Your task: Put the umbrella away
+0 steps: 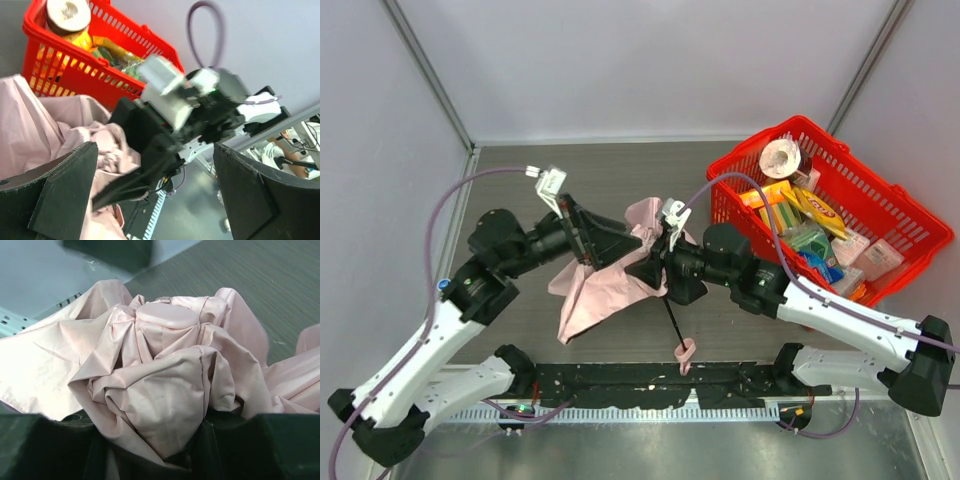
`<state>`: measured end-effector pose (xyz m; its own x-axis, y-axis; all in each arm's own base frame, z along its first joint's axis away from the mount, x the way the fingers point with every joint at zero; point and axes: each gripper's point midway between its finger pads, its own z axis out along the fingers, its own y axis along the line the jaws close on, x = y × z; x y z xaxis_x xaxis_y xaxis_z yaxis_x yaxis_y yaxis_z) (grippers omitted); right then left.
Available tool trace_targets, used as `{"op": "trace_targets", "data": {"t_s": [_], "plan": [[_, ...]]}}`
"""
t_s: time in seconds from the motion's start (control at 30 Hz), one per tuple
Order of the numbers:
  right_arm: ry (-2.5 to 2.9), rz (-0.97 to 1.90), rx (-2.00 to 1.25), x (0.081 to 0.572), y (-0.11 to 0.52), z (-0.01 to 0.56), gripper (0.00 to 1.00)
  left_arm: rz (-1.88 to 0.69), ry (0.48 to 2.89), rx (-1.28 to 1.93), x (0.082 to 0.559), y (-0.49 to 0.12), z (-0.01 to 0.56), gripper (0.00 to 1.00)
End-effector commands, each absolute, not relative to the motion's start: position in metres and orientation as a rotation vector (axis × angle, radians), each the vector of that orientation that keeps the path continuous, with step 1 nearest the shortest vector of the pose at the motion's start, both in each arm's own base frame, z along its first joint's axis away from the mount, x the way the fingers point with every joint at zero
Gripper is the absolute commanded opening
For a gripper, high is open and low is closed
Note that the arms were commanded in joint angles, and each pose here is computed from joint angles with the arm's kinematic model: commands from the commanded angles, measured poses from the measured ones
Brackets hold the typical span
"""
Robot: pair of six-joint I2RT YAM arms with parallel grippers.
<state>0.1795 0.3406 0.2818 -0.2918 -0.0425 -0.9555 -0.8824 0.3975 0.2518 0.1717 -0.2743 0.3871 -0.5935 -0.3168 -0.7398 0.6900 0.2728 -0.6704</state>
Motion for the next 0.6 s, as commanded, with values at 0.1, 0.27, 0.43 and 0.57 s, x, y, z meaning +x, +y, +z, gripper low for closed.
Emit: {"op": "trace_targets", "data": {"t_s": [0.1, 0.27, 0.43, 0.57], "plan": [[1.592, 0.925, -0.653, 0.202, 0.320, 0.307, 0.01, -1.053, 1.765, 0.217, 0.162, -0.196, 0.396, 1.00], [1.587, 0.814, -0.544, 0.221, 0.305, 0.321, 0.00, -1.013, 1.927, 0.155, 0.153, -0.186, 0.355, 1.00], [1.552, 0.818, -0.545, 0.221, 0.304, 0.341, 0.00, -1.016, 2.066, 0.185, 0.156, -0.201, 0.306, 1.00], [1.513, 0.814, -0.546, 0.218, 0.299, 0.362, 0.00, -0.925, 2.171, 0.180, 0.166, -0.201, 0.270, 1.00]]}}
